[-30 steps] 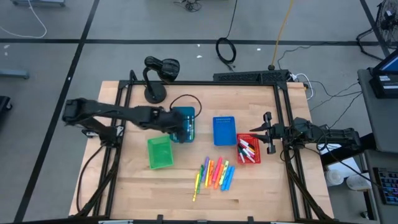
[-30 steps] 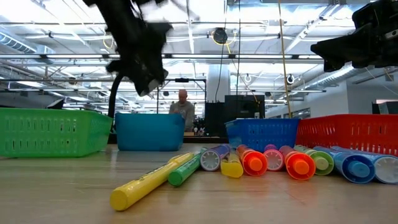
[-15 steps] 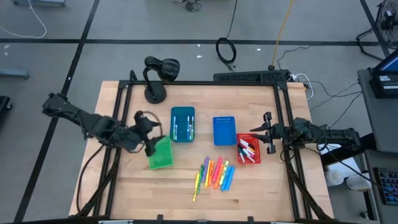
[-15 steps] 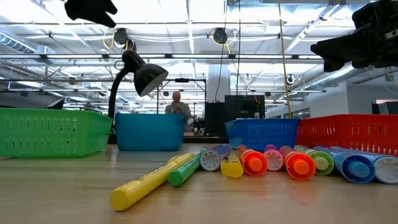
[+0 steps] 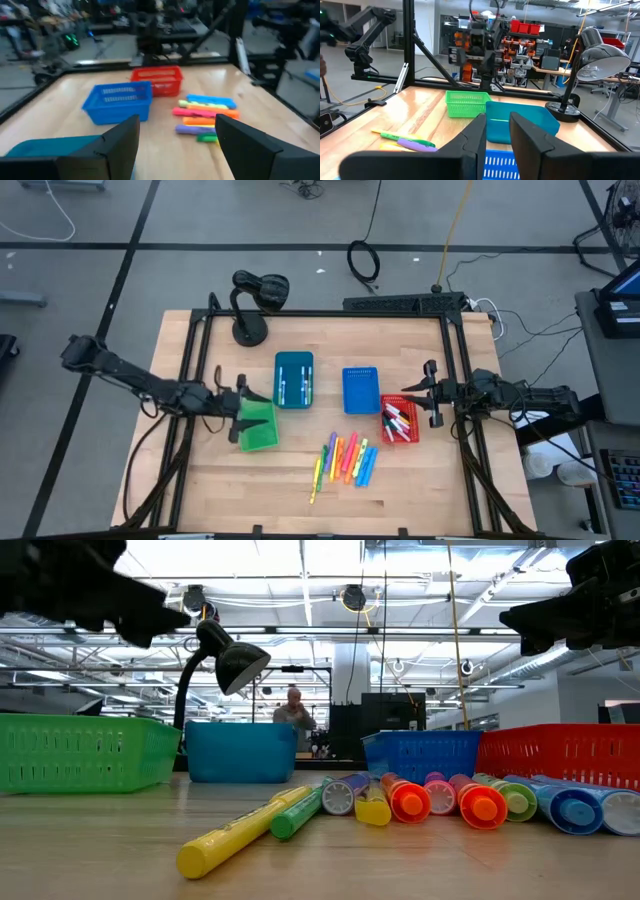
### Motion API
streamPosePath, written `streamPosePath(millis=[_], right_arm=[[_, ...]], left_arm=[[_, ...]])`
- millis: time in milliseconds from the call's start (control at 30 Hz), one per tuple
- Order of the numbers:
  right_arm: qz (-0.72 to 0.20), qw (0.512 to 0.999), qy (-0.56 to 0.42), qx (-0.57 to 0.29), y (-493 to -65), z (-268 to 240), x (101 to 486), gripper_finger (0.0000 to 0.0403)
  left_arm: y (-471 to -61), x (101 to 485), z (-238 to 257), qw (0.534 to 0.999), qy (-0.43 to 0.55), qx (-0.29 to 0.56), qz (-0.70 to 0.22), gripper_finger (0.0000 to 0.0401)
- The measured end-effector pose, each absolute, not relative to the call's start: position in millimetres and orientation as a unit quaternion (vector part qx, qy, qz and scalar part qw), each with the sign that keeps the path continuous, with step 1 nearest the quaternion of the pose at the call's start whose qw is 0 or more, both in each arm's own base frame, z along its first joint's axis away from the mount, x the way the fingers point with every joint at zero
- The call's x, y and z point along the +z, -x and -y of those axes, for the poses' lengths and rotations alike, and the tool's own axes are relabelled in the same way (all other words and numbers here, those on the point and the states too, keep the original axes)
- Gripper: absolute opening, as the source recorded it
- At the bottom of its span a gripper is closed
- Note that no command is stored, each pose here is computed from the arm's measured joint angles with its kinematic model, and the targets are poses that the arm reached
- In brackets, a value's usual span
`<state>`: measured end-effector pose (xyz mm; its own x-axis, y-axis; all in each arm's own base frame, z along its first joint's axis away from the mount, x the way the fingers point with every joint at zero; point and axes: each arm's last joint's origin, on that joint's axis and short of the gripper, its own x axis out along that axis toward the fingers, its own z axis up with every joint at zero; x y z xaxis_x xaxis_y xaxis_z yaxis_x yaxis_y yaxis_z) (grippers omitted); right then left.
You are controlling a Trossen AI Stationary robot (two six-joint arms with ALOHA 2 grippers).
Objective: Pick & Place Markers
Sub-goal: Put the right blue highlighter pen into the blue bin
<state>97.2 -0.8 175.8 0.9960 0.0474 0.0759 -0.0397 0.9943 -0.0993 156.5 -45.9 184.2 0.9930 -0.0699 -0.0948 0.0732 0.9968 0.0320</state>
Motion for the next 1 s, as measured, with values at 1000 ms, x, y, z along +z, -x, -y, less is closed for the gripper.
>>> streamPosePath(millis=[1000], right_arm=[[0.076,0.996,0.030,0.025,-97,1,183,0.0071]], left_arm=[[-108,167,6,0.999,0.021,0.012,-0.021,0.0267]])
